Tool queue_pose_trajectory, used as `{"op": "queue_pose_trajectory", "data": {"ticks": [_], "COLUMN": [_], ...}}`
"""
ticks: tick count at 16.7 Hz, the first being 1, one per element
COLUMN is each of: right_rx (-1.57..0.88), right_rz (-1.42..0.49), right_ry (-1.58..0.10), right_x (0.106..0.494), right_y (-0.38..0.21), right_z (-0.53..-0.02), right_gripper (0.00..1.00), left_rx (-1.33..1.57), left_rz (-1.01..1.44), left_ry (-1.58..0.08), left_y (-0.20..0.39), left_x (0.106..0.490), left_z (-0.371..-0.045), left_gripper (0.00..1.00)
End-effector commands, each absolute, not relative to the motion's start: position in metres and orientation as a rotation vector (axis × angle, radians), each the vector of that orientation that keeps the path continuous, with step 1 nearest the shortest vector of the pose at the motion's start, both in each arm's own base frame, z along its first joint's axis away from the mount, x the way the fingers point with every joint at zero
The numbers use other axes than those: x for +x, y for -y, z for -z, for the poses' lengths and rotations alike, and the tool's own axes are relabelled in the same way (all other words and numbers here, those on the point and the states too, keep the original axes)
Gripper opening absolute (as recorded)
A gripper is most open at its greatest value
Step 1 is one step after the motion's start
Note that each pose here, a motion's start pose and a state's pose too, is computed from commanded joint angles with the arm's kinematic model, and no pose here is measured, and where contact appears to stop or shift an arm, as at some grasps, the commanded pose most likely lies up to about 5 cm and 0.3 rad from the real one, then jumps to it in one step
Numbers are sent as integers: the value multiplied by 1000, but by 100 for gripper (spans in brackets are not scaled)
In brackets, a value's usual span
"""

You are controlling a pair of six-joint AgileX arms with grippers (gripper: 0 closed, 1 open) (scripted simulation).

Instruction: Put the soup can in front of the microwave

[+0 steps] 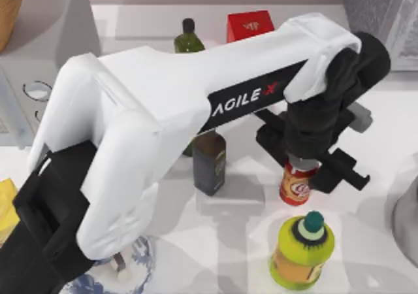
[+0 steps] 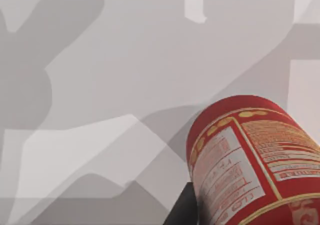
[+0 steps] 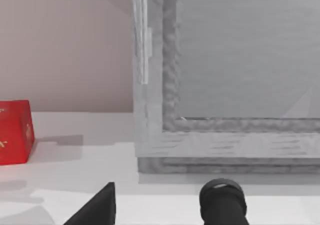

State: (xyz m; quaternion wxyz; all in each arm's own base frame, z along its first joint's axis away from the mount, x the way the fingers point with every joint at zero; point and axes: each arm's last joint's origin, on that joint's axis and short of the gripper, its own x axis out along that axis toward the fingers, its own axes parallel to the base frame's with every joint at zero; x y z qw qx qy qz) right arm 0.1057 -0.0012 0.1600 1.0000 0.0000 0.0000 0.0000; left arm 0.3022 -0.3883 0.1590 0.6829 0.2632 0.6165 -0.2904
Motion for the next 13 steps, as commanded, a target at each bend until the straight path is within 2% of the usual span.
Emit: {"op": "queue_pose_trajectory", "data": {"ticks": [4,13], "right_rx": [0,0], "right_rz": [0,0], "right_ry": [0,0], "right_x": [106,106], "right_y": [1,1], "right_z": [-160,-160], "right_gripper": [100,100], "left_rx": [590,590], "left_rz": [651,652], "left_ry": [-1383,-1382], "left_y": [388,388], "left_x": [302,302], "left_z": [-159,-159], "left_gripper": [2,0]}}
